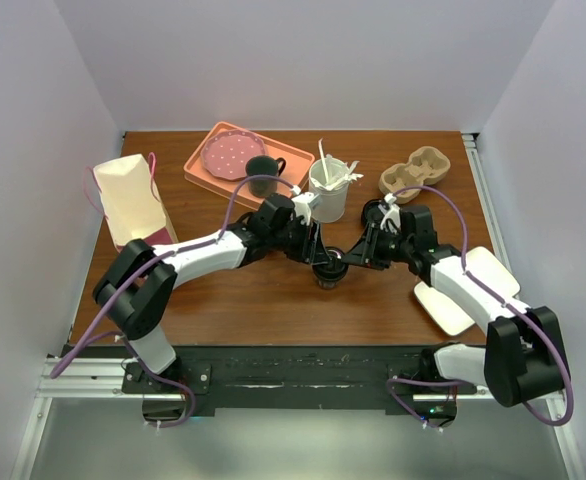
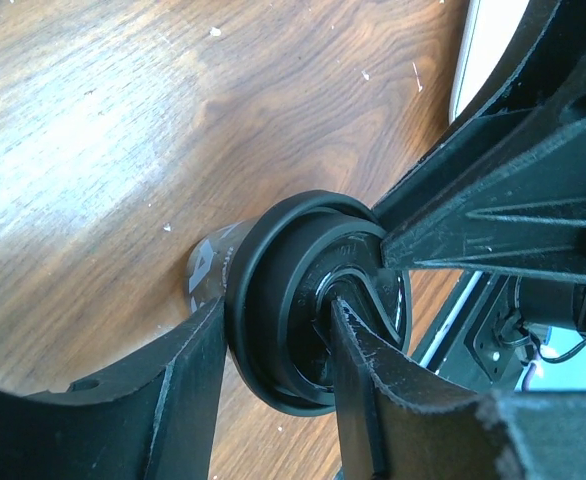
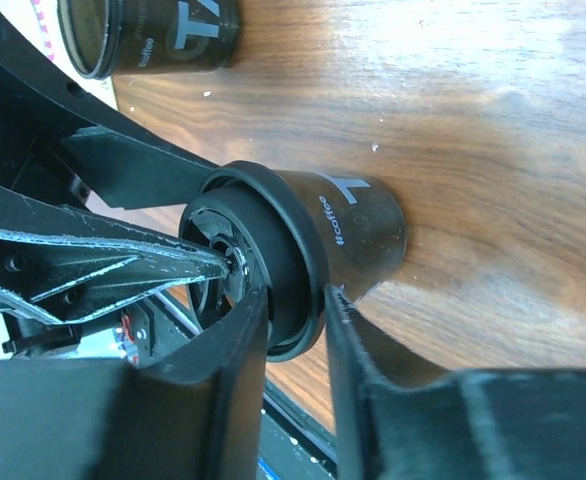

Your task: Pack the takeout coffee

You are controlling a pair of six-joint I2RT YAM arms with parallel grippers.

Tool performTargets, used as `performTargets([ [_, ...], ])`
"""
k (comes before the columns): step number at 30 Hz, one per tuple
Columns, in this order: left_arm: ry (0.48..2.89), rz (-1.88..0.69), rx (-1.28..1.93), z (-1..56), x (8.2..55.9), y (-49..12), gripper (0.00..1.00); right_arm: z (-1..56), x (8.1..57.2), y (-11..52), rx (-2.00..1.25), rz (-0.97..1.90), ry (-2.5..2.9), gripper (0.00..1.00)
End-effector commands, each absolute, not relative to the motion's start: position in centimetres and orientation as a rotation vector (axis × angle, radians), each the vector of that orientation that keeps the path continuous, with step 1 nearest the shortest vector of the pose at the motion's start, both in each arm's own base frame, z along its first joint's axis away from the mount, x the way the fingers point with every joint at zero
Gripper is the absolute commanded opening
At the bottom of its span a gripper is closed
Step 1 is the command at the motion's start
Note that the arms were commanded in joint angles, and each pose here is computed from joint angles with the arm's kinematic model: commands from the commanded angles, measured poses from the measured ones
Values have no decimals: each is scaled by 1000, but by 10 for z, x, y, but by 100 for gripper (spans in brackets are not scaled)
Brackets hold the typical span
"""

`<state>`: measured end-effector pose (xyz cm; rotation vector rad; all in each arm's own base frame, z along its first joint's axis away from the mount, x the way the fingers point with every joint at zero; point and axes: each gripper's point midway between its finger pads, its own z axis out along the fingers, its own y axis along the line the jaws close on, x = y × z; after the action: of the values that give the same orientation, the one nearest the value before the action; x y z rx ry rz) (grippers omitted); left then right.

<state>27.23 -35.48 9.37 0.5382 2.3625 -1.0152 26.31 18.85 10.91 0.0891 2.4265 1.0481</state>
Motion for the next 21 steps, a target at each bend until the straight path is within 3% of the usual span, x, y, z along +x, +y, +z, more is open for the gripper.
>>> performTargets([
  [1,2757,-601,707,-12,223,-286,48,119,263,182,80,955,2478,39],
  [5,2752,-581,763,-16,224,-283,48,141,269,187,51,984,2445,45],
  [21,2788,-551,792,-26,216,-276,48,138,280,155,65,1030,2428,41],
])
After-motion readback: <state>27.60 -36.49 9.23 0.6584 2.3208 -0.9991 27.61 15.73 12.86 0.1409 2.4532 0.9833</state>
